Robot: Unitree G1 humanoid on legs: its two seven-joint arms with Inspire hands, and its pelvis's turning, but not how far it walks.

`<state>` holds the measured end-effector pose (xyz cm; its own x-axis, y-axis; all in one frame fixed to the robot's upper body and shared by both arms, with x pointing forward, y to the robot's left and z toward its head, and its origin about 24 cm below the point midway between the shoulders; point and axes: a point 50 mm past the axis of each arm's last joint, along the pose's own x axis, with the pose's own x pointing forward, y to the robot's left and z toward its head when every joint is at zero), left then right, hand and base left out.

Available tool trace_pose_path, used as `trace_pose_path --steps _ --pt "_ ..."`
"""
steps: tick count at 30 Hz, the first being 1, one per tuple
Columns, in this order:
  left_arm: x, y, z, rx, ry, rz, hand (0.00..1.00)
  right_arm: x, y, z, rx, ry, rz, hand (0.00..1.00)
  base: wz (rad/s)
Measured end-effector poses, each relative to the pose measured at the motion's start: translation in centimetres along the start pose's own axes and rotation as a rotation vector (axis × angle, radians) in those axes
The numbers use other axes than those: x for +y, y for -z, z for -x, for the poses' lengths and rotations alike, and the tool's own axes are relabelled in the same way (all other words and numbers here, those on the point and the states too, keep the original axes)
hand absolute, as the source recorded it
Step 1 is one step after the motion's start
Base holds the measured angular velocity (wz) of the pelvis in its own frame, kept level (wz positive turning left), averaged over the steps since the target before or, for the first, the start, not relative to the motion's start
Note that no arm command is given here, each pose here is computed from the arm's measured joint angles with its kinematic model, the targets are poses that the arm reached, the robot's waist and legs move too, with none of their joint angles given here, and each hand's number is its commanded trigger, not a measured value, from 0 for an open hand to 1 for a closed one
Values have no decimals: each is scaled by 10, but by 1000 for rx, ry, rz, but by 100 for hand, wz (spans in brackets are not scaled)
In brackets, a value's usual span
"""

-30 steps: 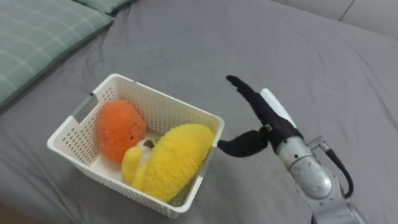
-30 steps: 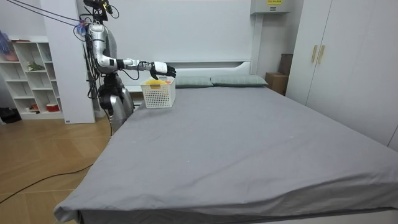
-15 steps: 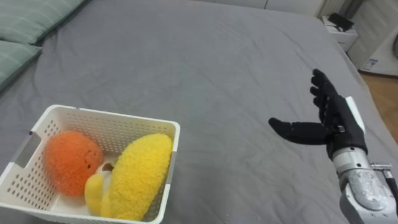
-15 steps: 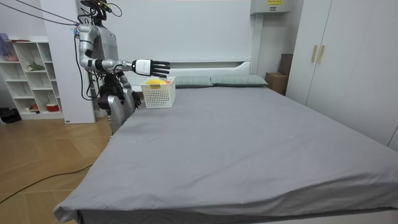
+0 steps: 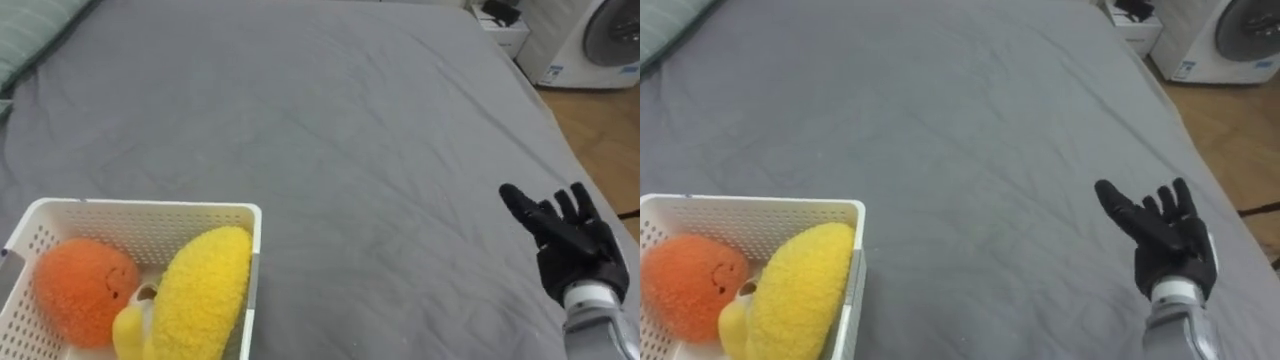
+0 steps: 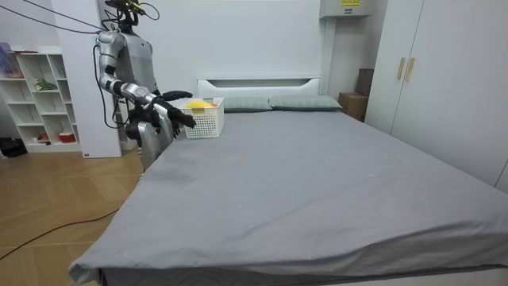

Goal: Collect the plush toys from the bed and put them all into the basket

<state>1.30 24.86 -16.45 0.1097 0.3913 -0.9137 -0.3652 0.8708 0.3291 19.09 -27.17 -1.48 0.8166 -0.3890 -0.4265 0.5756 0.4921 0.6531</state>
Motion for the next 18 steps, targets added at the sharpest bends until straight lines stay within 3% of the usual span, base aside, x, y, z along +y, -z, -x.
trace_pose_path --steps 6,10,14,18 --pt "-1 7 2 21 11 1 0 -55 31 3 109 252 -293 0 -3" --pt "-1 10 2 32 11 0 0 -96 55 16 173 457 -321 0 0" --pt "0 15 3 44 7 8 0 -146 78 45 232 684 -309 0 7" --pt "0 18 3 61 2 61 0 -174 83 65 245 787 -279 0 9"
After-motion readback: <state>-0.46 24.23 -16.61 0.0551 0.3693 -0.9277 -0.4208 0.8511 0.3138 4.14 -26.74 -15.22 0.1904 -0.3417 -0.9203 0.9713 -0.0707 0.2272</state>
